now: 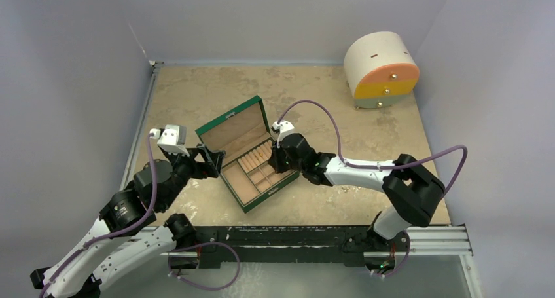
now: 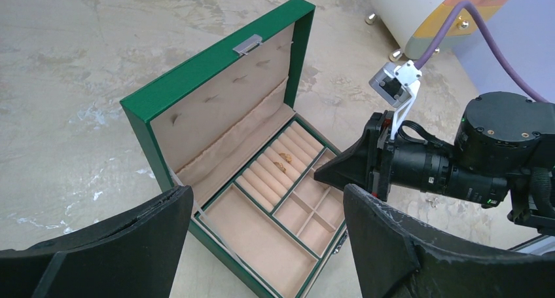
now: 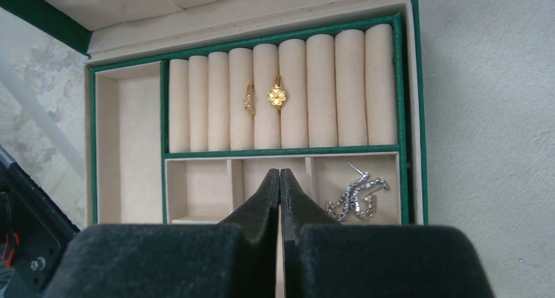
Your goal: Organize the mixed jewelry
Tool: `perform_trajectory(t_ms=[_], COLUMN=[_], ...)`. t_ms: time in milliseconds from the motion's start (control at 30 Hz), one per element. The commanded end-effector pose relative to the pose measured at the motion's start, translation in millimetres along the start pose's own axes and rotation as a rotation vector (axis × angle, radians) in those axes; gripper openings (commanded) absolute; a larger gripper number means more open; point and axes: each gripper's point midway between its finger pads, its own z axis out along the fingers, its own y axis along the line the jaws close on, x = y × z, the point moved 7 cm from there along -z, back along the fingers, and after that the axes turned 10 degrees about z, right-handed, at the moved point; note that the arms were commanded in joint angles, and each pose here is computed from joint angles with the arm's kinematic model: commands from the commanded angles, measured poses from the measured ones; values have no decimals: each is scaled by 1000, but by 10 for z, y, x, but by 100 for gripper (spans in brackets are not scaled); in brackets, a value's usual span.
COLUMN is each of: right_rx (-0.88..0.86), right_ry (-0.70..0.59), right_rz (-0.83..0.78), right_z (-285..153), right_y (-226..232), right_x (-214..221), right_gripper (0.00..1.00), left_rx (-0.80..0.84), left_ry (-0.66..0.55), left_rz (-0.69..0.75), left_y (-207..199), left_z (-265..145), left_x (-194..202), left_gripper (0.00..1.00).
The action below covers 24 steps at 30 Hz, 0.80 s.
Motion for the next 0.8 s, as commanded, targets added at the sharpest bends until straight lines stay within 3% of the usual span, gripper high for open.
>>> perform_trajectory(t_ms=[0,533,767], right_rx=[-7,-14,81], right_ry=[-110,-124,-178], right_rz=[7,21,74], right_z=[50,44,-265], right_y=[132,187,73], right_x=[-252,-291,-350], right_gripper=[0,13,20], left_rx=[12,10,10], left_ry=[-39,-44,-49], left_rz=[-2,-5,-8], left_y=[-6,1,7], left_z=[-8,-17,-27], left_x=[-73,-80,-84], left_gripper=[85,85,85])
